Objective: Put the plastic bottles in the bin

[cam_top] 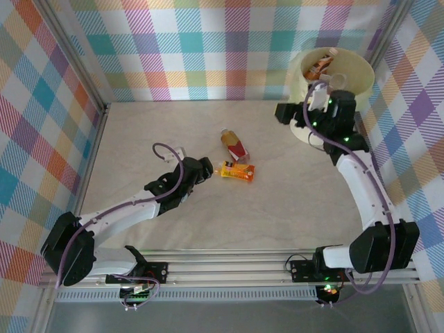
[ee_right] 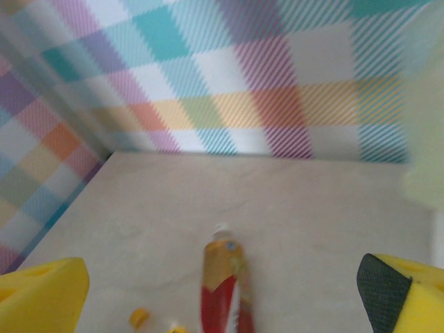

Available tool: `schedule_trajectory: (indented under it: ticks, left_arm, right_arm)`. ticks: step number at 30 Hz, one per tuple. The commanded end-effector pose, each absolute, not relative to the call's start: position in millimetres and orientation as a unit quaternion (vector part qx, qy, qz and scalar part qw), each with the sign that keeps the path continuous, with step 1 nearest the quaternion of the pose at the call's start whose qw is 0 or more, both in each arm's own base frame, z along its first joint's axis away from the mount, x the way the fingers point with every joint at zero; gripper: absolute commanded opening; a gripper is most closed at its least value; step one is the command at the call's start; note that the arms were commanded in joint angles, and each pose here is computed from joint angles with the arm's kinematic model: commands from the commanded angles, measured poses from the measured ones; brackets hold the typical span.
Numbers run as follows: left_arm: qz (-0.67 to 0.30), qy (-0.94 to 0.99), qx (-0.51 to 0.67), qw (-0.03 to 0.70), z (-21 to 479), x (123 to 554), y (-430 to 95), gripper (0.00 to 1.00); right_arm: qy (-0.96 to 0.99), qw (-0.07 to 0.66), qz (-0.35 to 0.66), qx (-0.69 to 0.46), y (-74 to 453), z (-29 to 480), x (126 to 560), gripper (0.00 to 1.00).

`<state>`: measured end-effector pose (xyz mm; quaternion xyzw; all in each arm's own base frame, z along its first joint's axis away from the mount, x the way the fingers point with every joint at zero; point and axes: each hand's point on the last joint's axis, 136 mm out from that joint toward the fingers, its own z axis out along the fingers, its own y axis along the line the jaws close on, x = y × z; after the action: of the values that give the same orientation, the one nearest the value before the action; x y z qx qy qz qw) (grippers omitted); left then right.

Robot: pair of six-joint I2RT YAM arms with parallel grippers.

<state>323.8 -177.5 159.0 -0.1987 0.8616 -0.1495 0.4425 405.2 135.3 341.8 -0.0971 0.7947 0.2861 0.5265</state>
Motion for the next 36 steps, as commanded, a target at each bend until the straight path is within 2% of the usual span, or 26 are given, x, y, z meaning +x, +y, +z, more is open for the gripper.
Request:
schedule_trajectory:
  ticks: [1, 5, 9, 14, 25, 36]
  left_arm:
    - [-0.138, 0.858, -0.236, 0.435, 151.6, 322.3, -166.1, 1.0]
    - [-0.139, 0.86, -0.249, 0.423, 146.1, 321.7, -164.8, 1.0]
    - [-0.133, 0.864, -0.257, 0.411, 140.1, 322.2, -163.9, 1.0]
    - [-0.133, 0.867, -0.267, 0.398, 133.0, 323.5, -163.4, 1.0]
    - [-0.125, 0.869, -0.298, 0.376, 119.7, 328.2, -150.0, 1.0]
    - [-0.104, 0.852, -0.338, 0.387, 116.6, 317.7, -114.0, 1.0]
  right_arm:
    - [0.777, 0.517, 0.316, -0.17, 171.2, 334.6, 381.1, 1.0]
    - [0.792, 0.47, 0.325, -0.213, 203.7, 293.6, 364.5, 1.0]
    - [0.801, 0.41, 0.38, -0.216, 229.5, 260.9, 349.2, 1.0]
    - [0.803, 0.364, 0.373, -0.29, 251.3, 216.6, 330.5, 1.0]
    - [0.825, 0.268, 0.254, -0.427, 285.5, 127.4, 325.0, 1.0]
    - [0.792, 0.247, 0.123, -0.545, 319.6, 77.8, 333.6, 1.0]
